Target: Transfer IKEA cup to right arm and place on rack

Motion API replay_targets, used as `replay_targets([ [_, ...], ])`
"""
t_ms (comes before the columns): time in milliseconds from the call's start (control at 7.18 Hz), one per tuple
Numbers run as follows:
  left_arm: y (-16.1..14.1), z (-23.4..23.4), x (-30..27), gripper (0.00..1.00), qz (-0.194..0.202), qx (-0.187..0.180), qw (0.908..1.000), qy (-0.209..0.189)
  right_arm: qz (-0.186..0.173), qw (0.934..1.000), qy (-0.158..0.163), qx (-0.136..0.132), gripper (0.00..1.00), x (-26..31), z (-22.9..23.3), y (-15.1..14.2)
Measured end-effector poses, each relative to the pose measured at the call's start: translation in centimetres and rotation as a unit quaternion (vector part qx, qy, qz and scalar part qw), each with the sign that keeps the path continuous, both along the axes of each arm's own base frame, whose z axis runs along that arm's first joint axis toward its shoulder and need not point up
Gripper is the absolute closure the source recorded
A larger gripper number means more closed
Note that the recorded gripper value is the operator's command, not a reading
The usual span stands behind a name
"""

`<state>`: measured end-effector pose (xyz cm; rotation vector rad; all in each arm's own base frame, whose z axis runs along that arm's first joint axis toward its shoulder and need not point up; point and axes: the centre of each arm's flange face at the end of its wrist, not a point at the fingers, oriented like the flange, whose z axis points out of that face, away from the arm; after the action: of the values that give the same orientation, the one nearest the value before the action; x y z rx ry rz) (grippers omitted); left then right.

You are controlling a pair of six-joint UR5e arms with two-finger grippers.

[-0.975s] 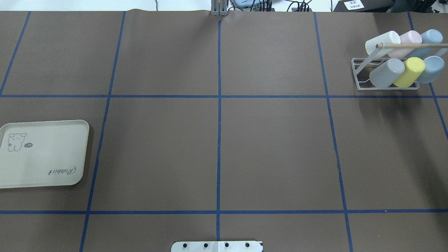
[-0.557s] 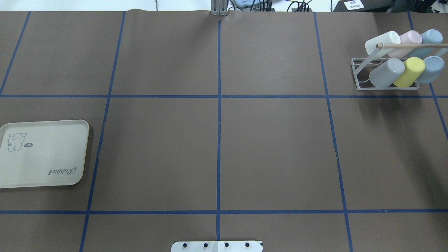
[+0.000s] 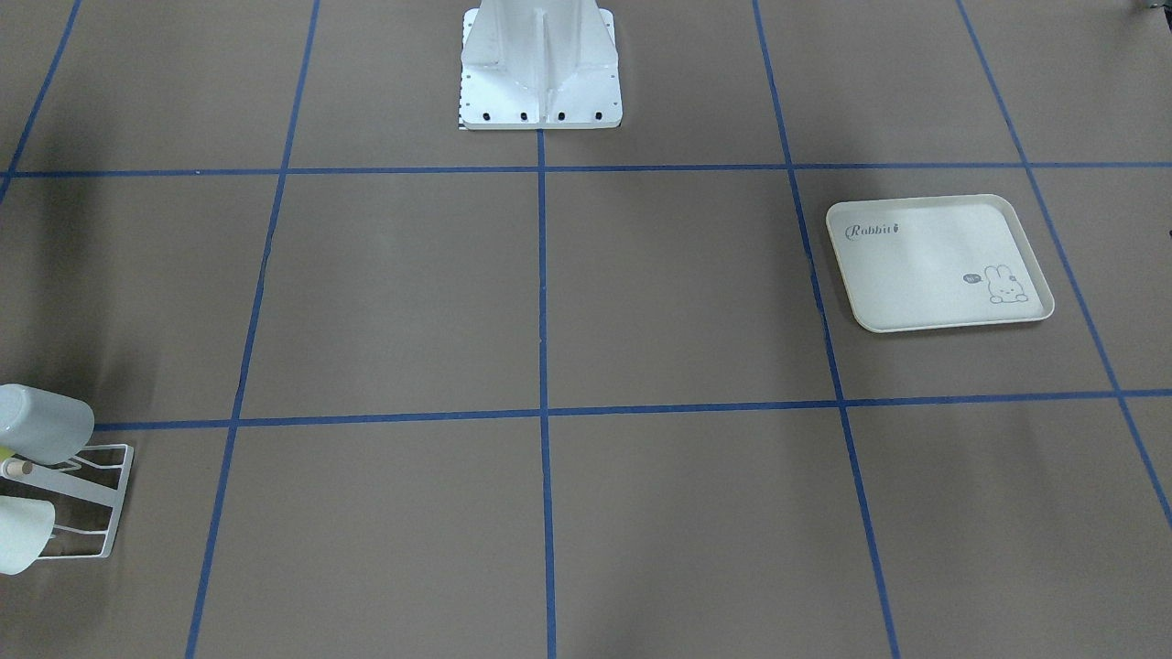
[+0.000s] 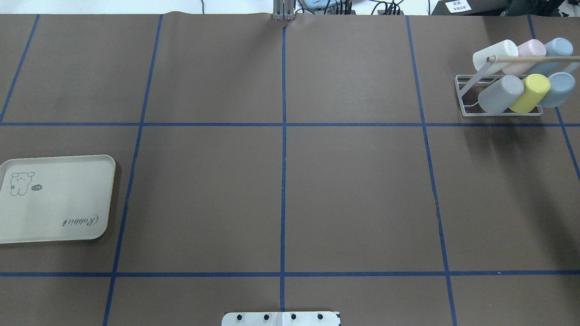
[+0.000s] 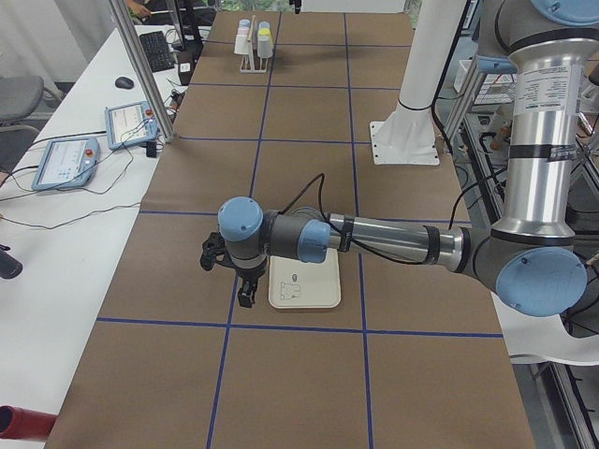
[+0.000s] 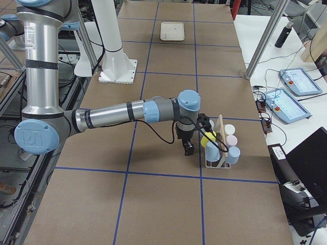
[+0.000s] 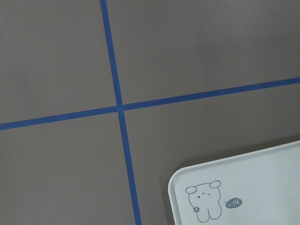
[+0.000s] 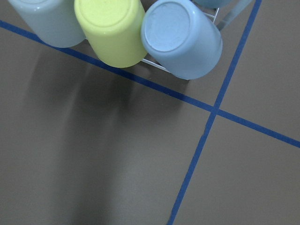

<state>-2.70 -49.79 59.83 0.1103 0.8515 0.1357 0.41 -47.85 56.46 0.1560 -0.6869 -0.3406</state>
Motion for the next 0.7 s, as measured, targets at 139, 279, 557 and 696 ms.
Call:
replay_targets([
  [139,0.09,-0.05,-0.02,0.00,0.000,0.000,1.0000,0.001,0.002,1.0000,0.001,-0.001,0.00,0.02,0.07,-0.03],
  [279,0.14,-0.06,-0.04,0.00,0.000,0.000,1.0000,0.001,0.003,1.0000,0.001,-0.002,0.00,0.01,0.09,-0.09],
  [557,0.15,-0.17,-0.05,0.00,0.000,0.002,1.0000,0.001,0.004,1.0000,-0.002,-0.003,0.00,-0.02,0.16,-0.04],
  [696,0.14,-0.19,-0.07,0.00,-0.001,0.003,1.0000,0.000,0.003,1.0000,-0.003,-0.003,0.00,-0.06,0.18,-0.01],
])
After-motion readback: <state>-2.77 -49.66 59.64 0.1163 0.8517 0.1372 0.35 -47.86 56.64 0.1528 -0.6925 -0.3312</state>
